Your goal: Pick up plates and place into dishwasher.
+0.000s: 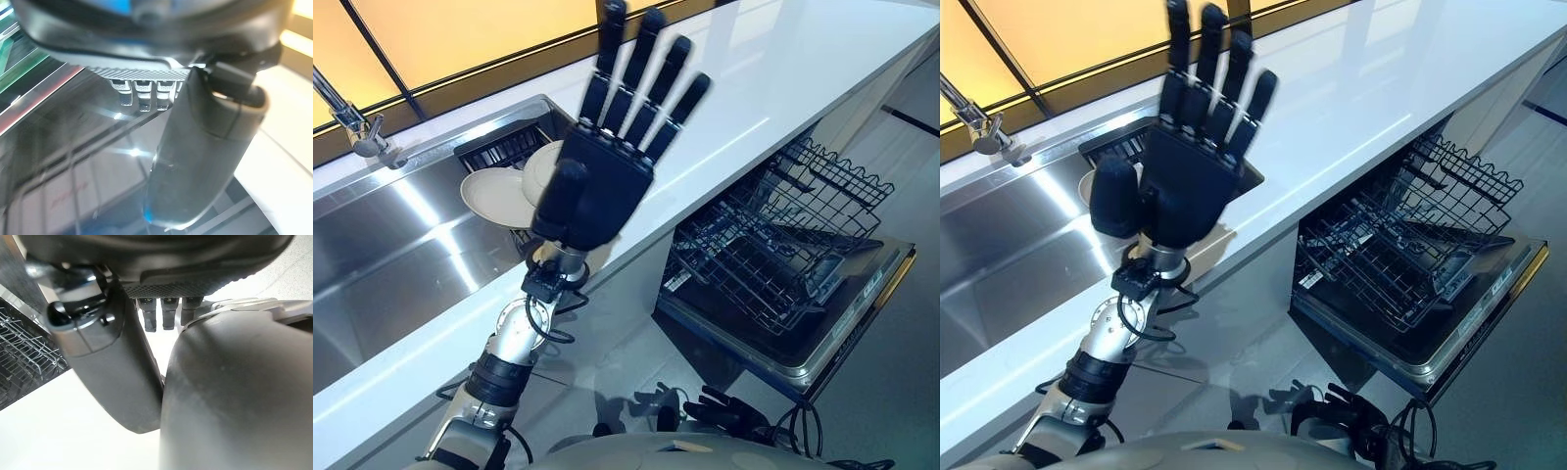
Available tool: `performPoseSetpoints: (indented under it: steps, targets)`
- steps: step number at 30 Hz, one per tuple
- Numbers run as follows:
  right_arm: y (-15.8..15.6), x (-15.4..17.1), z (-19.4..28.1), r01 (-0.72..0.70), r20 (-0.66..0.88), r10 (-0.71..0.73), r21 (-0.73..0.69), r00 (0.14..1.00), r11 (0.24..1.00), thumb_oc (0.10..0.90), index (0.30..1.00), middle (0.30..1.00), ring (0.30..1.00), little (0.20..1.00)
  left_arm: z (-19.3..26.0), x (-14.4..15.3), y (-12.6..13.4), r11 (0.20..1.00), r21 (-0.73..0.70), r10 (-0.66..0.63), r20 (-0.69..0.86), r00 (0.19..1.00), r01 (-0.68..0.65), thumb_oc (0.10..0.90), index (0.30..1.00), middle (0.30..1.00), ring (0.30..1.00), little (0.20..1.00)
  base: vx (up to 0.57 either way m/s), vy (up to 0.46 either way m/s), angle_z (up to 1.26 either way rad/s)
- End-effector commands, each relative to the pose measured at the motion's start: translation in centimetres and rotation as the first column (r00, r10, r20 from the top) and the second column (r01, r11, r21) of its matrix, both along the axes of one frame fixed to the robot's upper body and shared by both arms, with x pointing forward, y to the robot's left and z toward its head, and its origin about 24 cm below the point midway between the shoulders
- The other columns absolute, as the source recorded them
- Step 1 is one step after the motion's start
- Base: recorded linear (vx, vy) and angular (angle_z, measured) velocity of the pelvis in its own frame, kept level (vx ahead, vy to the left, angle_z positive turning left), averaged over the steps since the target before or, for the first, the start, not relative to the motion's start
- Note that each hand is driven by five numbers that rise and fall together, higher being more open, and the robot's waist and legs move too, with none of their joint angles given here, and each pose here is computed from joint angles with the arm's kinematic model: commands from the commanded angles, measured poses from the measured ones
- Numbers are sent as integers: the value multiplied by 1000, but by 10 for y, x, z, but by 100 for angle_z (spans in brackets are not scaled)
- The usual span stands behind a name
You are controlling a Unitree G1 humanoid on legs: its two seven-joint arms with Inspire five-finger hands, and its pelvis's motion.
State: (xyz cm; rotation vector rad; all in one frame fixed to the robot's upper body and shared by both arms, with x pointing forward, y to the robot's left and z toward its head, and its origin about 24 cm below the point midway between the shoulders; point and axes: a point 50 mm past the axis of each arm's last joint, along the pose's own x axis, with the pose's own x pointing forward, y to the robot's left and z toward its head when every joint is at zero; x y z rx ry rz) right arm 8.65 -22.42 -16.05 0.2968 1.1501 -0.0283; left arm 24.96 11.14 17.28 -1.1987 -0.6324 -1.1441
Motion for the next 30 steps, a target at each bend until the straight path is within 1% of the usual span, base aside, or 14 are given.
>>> performPoseSetpoints:
  steps: [1, 4, 7, 8, 9, 10, 13, 15, 16, 17, 20, 23, 26, 30]
  targets:
    - [7, -15, -5, 10, -45, -9, 26, 999, 1000, 800, 900, 900, 900, 900, 39, -3, 28, 932, -99, 362, 180, 915, -349, 800, 900, 900, 900, 900, 30, -9, 7]
    - [7, -17, -5, 5, -46, -4, 24, 999, 1000, 800, 900, 900, 900, 900, 47, -9, 50, 770, -65, 631, 219, 744, -634, 800, 900, 900, 900, 900, 29, -15, 6]
    - [7, -19, -6, 14, -46, -13, 26, 999, 1000, 800, 900, 900, 900, 900, 57, -16, 63, 609, -51, 773, 263, 577, -792, 800, 900, 900, 900, 900, 17, -15, 5]
    - [8, -22, -6, 27, -48, -26, 29, 999, 999, 800, 900, 900, 900, 900, 67, -24, 71, 414, -58, 868, 327, 374, -908, 800, 900, 900, 900, 900, 13, -14, 9]
    - [9, -23, -7, 35, -50, -33, 30, 998, 999, 800, 900, 900, 900, 900, 72, -26, 73, 318, -59, 893, 356, 277, -946, 800, 900, 900, 900, 900, 19, -16, 15]
    - [10, -25, -7, 38, -54, -37, 29, 998, 999, 800, 900, 900, 900, 900, 78, -27, 72, 142, -62, 894, 436, 101, -988, 800, 900, 900, 900, 900, 16, -11, 17]
    - [9, -27, -7, 36, -57, -35, 25, 998, 999, 800, 900, 900, 900, 900, 87, -21, 76, -181, -74, 817, 544, -192, -981, 800, 900, 900, 900, 900, 11, -10, 15]
    - [7, -26, -7, 30, -56, -29, 20, 998, 999, 800, 900, 900, 900, 900, 94, -14, 90, -378, -91, 715, 603, -353, -921, 800, 900, 900, 900, 900, 8, -5, 14]
    - [7, -27, -7, 29, -56, -28, 19, 998, 999, 800, 900, 900, 900, 900, 95, -12, 92, -405, -91, 694, 617, -371, -910, 800, 900, 900, 900, 900, 11, 3, 6]
    - [5, -26, -6, 23, -57, -22, 14, 998, 1000, 800, 900, 900, 900, 900, 100, -6, 104, -519, -107, 604, 657, -452, -848, 800, 900, 900, 900, 900, 0, 0, 0]
    - [0, -25, -5, 12, -61, -12, 2, 998, 1000, 800, 900, 900, 900, 900, 112, 5, 129, -670, -112, 438, 739, -512, -734, 800, 900, 900, 900, 900, 6, 10, -3]
    - [-5, -23, -4, 9, -67, -10, -9, 998, 1000, 800, 900, 900, 900, 900, 119, 14, 147, -751, -105, 325, 801, -503, -652, 800, 900, 900, 900, 900, 4, 18, -2]
    - [-12, -22, -2, 7, -78, -8, -23, 997, 1000, 800, 900, 900, 900, 900, 123, 22, 163, -823, -123, 189, 862, -471, -555, 800, 900, 900, 900, 900, 2, 33, -3]
    - [-17, -20, 0, 13, -81, -15, -33, 997, 999, 800, 900, 900, 900, 900, 125, 35, 179, -868, -98, 103, 923, -371, -487, 800, 900, 900, 900, 900, -6, 39, -3]
